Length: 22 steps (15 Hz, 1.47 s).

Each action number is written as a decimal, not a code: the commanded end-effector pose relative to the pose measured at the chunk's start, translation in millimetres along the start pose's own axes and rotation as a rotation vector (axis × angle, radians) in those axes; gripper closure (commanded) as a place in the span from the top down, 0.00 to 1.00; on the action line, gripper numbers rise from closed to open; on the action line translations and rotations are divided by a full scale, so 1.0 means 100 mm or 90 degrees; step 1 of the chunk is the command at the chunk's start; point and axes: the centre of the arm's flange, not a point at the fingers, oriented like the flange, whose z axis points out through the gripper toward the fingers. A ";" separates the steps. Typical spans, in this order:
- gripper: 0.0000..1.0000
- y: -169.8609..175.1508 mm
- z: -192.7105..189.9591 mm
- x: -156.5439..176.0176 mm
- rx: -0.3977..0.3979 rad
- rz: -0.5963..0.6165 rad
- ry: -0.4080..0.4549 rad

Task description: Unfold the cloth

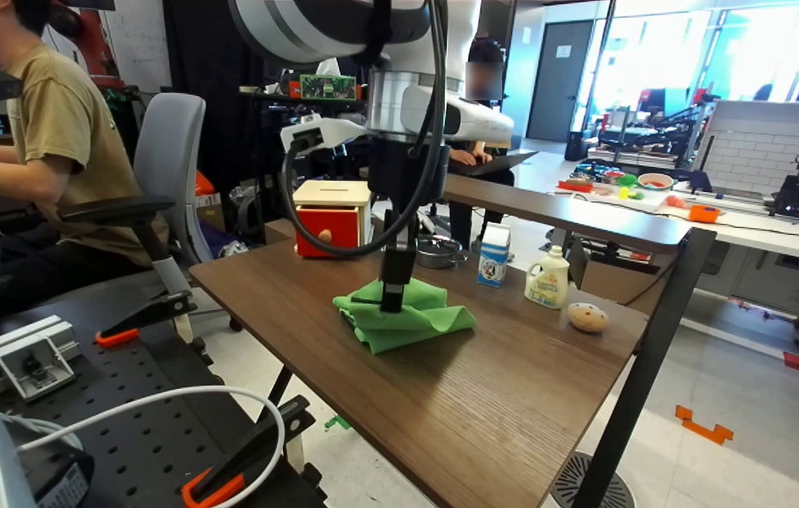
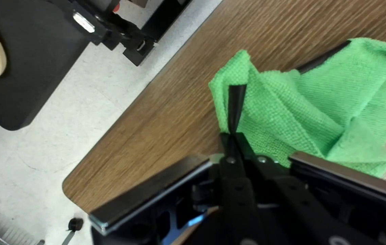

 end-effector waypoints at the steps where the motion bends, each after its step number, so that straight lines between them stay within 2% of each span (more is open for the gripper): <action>1: 0.01 0.38 0.00 -0.01 0.015 0.027 0.000; 5: 0.01 0.64 0.12 0.18 0.012 0.058 -0.010; 9: 0.01 0.75 0.24 0.31 -0.007 0.022 -0.020; 10: 0.28 0.77 0.28 0.33 -0.012 0.011 -0.026; 12: 0.36 0.80 0.34 0.35 -0.024 -0.004 -0.031; 17: 0.72 0.84 0.34 0.40 -0.048 -0.047 -0.032; 19: 0.86 0.80 0.23 0.43 -0.041 -0.063 -0.017; 21: 0.99 0.68 0.08 0.48 -0.013 -0.076 -0.007; 22: 1.00 0.57 0.00 0.50 0.008 -0.081 -0.018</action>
